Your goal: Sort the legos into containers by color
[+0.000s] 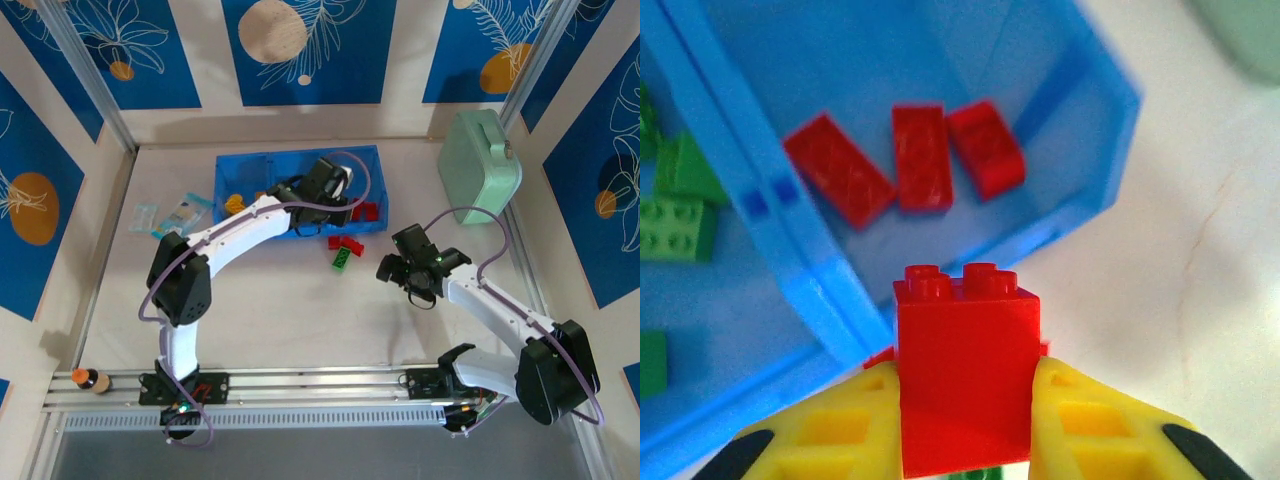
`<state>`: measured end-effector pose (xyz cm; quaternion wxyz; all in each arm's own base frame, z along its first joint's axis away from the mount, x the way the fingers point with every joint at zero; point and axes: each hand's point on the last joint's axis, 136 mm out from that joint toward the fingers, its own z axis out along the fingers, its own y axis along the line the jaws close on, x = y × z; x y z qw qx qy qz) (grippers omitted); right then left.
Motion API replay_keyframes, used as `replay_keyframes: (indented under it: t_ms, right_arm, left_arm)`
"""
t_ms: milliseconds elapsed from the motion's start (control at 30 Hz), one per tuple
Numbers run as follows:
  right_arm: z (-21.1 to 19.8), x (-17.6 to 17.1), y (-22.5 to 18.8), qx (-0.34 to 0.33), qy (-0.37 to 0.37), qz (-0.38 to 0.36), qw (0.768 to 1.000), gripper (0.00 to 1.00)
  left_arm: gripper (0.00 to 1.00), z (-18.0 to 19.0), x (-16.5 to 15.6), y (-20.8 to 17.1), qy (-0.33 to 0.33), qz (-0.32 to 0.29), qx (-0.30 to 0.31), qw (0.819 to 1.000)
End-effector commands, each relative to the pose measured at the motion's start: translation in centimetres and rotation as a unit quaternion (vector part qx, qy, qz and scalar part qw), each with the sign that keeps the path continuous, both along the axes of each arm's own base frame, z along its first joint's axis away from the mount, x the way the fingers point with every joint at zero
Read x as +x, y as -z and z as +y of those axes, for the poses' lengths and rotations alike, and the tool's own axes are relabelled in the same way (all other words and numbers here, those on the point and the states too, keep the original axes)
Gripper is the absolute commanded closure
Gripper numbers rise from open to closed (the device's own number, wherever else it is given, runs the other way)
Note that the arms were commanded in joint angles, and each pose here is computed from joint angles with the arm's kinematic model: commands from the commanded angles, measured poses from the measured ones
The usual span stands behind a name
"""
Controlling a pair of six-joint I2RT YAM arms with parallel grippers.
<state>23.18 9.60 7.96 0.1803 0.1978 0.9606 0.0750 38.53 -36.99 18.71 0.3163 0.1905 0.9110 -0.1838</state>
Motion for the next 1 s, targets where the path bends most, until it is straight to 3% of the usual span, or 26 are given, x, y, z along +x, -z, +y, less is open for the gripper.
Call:
replay_keyframes:
  t_ms: [0, 367, 433, 500, 533, 800, 967]
  right_arm:
    - [0.1, -0.4, 0.0, 0.016, 0.009, 0.002, 1.000, 0.11]
    - [0.0, -1.2, -0.3, 0.021, 0.007, 0.002, 1.000, 0.11]
    - [0.1, -1.3, -0.4, 0.024, 0.007, 0.001, 1.000, 0.11]
    - [0.2, -1.3, -0.6, 0.027, 0.005, 0.000, 1.000, 0.11]
    - [0.3, -1.4, -0.6, 0.027, 0.005, 0.001, 1.000, 0.11]
    - [0.3, -1.1, -1.3, 0.019, 0.009, -0.008, 1.000, 0.11]
    - [-0.1, -0.7, -1.5, 0.016, 0.020, -0.015, 1.000, 0.11]
  left_arm:
    - [0.73, -0.1, 1.0, 0.5, 0.013, 0.007, 0.020, 1.000]
    - [0.71, -0.7, 6.3, 0.0, 0.000, -0.001, 0.025, 1.000]
    - [0.61, -0.6, 7.3, -0.2, -0.004, -0.002, 0.023, 1.000]
    - [0.41, -0.4, 7.9, -0.2, -0.005, 0.007, 0.021, 1.000]
    - [0.36, -0.4, 7.8, -0.4, -0.004, 0.012, 0.022, 1.000]
    - [0.31, -0.5, 2.6, -1.7, 0.019, -0.007, 0.032, 0.999]
    - [0.31, 0.0, -3.1, 1.2, 0.032, 0.025, 0.017, 0.999]
